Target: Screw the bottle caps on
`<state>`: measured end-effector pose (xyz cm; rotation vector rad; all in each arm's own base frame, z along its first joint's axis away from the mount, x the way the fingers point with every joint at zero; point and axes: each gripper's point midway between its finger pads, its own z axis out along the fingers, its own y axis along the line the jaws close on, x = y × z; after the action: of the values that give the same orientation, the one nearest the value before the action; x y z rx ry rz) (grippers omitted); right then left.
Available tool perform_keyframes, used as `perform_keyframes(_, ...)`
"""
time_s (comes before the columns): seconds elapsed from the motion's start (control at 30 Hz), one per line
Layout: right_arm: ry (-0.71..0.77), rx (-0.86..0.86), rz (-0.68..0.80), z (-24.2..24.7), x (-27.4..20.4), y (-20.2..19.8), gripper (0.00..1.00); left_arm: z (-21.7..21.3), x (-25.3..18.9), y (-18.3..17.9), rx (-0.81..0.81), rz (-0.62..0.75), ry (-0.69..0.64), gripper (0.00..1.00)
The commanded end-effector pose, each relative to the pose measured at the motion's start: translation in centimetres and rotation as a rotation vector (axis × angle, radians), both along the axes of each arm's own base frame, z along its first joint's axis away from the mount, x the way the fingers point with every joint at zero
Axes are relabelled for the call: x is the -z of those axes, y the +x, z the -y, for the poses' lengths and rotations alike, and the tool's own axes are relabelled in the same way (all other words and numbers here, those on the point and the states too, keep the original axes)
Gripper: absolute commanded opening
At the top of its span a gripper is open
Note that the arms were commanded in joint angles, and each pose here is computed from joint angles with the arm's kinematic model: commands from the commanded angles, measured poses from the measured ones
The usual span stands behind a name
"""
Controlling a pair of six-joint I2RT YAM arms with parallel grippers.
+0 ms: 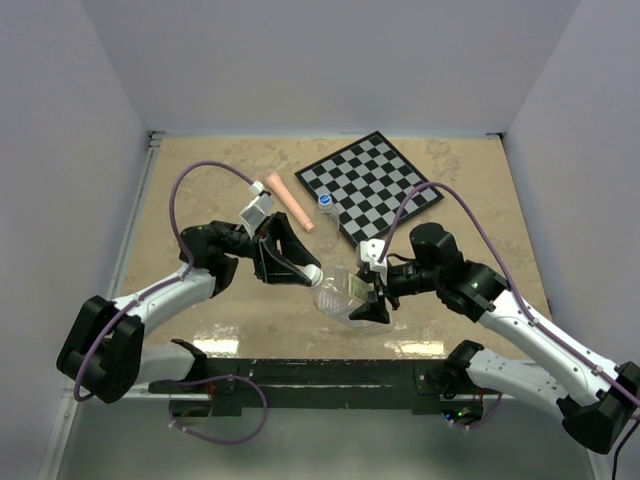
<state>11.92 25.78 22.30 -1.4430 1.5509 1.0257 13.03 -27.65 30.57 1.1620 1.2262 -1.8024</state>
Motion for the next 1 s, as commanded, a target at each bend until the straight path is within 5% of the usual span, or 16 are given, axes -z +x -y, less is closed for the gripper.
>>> perform_keyframes(0.0,0.366,-0.130,0.399,-2.7,-12.6,0.4,0.00,-1.5,0.4,-4.6,0.138,0.364,-0.098,0.09)
perform_keyframes(0.23,0.361,-0.125,0.400,-2.7,-12.4,0.5,0.00,-1.6,0.0,-4.8,0.133,0.384,-0.112,0.29)
perform_keyframes(0.57,0.356,-0.115,0.400,-2.6,-12.3,0.7,0.00,-1.9,-0.9,-4.4,0.095,0.420,-0.149,0.79)
perform_keyframes(0.97,0.324,-0.083,0.394,-2.5,-11.0,1.5,0.00,-3.1,-2.7,-2.7,-0.036,0.457,-0.203,0.94)
